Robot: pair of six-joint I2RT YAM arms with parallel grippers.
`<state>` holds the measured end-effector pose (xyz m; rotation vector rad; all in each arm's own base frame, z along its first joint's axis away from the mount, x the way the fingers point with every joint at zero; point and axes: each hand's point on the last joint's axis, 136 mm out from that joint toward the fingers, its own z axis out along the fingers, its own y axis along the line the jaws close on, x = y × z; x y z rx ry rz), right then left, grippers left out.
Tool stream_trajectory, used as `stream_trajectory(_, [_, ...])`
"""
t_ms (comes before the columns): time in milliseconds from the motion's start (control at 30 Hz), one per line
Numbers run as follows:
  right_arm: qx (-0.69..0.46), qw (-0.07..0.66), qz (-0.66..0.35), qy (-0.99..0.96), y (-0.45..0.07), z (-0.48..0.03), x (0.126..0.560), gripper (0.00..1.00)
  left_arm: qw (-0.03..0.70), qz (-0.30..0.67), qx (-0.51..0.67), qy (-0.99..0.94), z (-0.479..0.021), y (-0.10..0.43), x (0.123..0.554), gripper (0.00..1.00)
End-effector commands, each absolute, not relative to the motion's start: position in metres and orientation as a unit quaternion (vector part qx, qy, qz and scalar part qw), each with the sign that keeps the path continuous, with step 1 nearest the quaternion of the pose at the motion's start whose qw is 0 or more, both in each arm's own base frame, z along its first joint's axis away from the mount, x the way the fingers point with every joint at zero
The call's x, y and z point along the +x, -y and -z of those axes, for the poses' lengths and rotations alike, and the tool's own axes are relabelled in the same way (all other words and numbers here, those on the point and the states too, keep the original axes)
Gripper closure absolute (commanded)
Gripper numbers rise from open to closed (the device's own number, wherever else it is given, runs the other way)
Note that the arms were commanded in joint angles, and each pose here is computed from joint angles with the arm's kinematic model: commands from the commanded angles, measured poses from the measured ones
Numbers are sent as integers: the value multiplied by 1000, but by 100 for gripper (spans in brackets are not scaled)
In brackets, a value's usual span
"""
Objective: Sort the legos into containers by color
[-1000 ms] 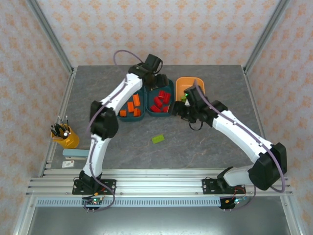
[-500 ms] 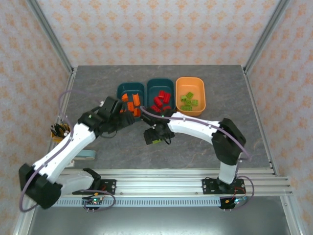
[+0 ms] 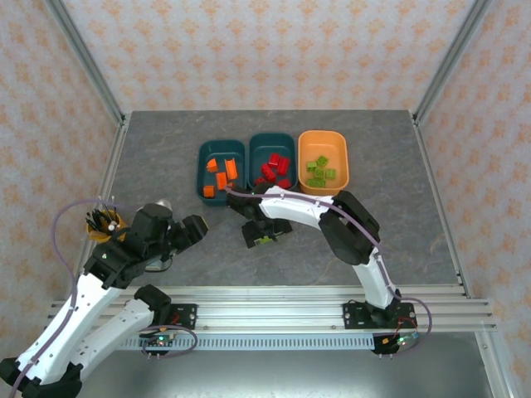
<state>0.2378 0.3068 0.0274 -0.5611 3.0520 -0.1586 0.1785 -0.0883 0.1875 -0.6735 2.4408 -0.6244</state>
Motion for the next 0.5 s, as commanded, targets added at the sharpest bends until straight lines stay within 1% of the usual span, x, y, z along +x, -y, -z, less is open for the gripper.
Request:
stream_trajectory(0, [-172, 9, 67, -983, -301, -29, 243, 11, 241, 230, -251, -909, -180, 90, 170, 16])
stream_trajectory(200, [-167, -1, 54, -984, -308, -22, 247, 19, 237, 245, -236, -910, -184, 98, 173, 16])
stream_trajectory(400, [-145, -23, 32, -989, -307, -13, 248, 30, 230, 260, -220, -912, -186, 107, 175, 16])
stream_trajectory(467, [-143, -26, 29, -989, -307, -13, 246, 31, 228, 262, -218, -912, -186, 108, 175, 16])
